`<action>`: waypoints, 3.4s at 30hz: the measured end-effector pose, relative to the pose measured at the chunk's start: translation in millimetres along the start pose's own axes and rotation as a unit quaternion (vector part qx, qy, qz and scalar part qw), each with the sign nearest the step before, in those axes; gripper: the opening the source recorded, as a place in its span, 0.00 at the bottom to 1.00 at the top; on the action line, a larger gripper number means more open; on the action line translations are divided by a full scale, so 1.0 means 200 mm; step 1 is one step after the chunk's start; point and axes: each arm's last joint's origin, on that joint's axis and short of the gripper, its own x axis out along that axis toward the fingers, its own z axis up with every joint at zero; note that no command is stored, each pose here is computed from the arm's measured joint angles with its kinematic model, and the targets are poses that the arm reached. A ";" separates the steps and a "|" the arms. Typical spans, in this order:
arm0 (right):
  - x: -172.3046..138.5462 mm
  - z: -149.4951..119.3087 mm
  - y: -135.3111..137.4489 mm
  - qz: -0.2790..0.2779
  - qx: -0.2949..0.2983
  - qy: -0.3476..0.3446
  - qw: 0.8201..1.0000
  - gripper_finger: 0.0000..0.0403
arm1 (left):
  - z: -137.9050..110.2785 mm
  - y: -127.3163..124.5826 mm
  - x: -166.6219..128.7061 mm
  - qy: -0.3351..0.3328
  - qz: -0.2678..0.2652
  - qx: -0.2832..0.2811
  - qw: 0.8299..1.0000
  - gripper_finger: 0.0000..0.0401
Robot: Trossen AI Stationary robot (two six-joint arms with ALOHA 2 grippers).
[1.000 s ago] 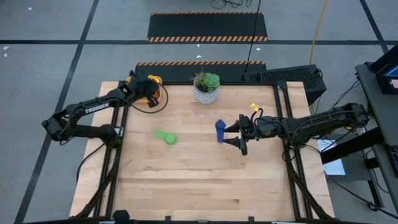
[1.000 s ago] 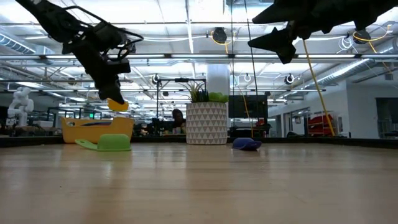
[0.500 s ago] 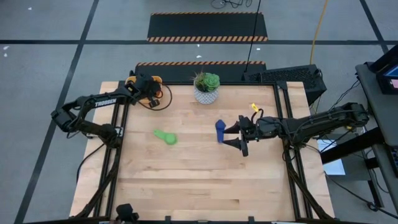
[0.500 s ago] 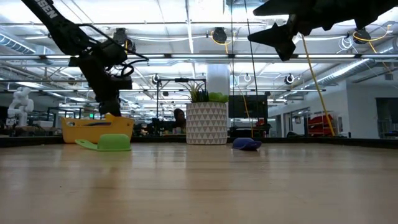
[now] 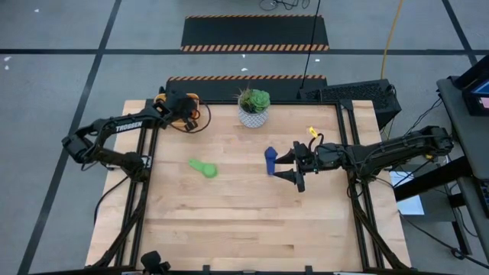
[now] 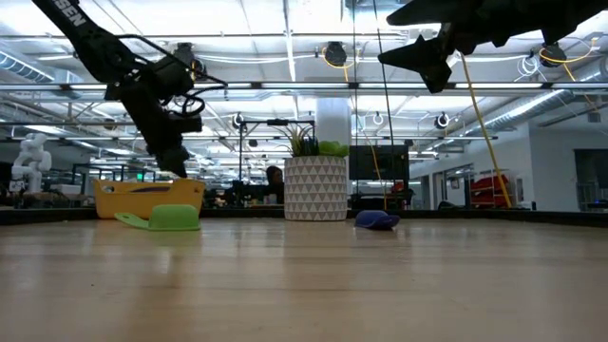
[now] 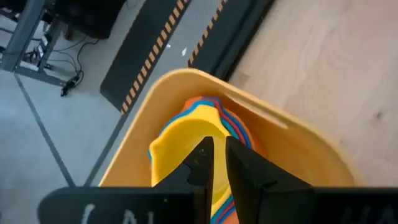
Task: Nest measuring cups in basket
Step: Stack the green measuring cup on top of the yellow measuring cup in the yellow bin
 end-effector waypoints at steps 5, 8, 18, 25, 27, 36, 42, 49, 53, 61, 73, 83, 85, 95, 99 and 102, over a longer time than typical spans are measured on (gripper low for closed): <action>0.00 0.00 0.00 -0.004 0.000 0.004 1.000 0.60 | 0.04 -0.04 -0.09 -0.026 -0.009 -0.040 0.999 0.12; 0.01 -0.01 -0.01 -0.007 -0.001 0.011 1.000 0.60 | 0.07 -0.10 -0.17 -0.046 -0.039 -0.041 0.997 0.12; 0.08 -0.07 -0.03 -0.013 -0.023 0.033 0.999 0.60 | 0.04 -0.46 -0.47 -0.029 -0.202 0.091 0.975 0.12; 0.09 -0.07 -0.02 -0.006 0.001 0.026 1.000 0.60 | -0.13 -0.63 -0.50 0.018 -0.208 0.219 0.953 0.12; 0.09 -0.07 0.00 -0.001 0.001 0.024 1.000 0.60 | -0.18 -0.67 -0.49 0.018 -0.198 0.249 0.948 0.14; 0.09 -0.06 0.02 0.013 -0.016 0.017 1.000 0.60 | -0.21 -0.73 -0.45 0.033 -0.115 0.293 0.949 0.39; 0.09 -0.07 0.02 0.013 -0.027 0.018 0.999 0.60 | -0.23 -0.80 -0.39 0.065 -0.134 0.312 0.938 0.47; 0.09 -0.07 0.02 0.024 -0.031 0.023 0.999 0.60 | -0.19 -0.90 -0.40 0.015 -0.191 0.287 0.939 0.41; 0.09 -0.07 0.02 0.025 -0.033 0.022 0.999 0.60 | -0.18 -0.95 -0.46 0.003 -0.225 0.272 0.936 0.37; 0.09 -0.07 0.02 0.025 -0.032 0.022 0.999 0.60 | -0.11 -1.00 -0.66 -0.011 -0.169 0.263 0.950 0.30; 0.09 -0.07 0.03 0.035 -0.027 0.027 0.999 0.60 | -0.38 -1.18 -0.86 -0.060 -0.221 0.337 0.913 0.36; 0.09 -0.05 0.03 0.043 -0.030 0.009 0.999 0.60 | -0.44 -1.31 -0.78 -0.096 -0.129 0.411 0.897 0.48; 0.09 -0.05 0.04 0.044 -0.035 0.006 0.998 0.60 | -0.43 -1.32 -0.76 -0.095 -0.121 0.416 0.896 0.47; 0.09 -0.05 0.04 0.044 -0.039 0.004 0.998 0.60 | -0.39 -1.32 -0.68 -0.075 -0.118 0.411 0.901 0.19; 0.09 -0.05 0.04 0.044 -0.039 0.004 0.998 0.60 | -0.38 -1.31 -0.66 -0.074 -0.102 0.410 0.903 0.03; 0.09 -0.05 0.03 0.038 -0.046 0.001 0.998 0.60 | -0.35 -1.30 -0.67 -0.084 -0.087 0.393 0.912 0.04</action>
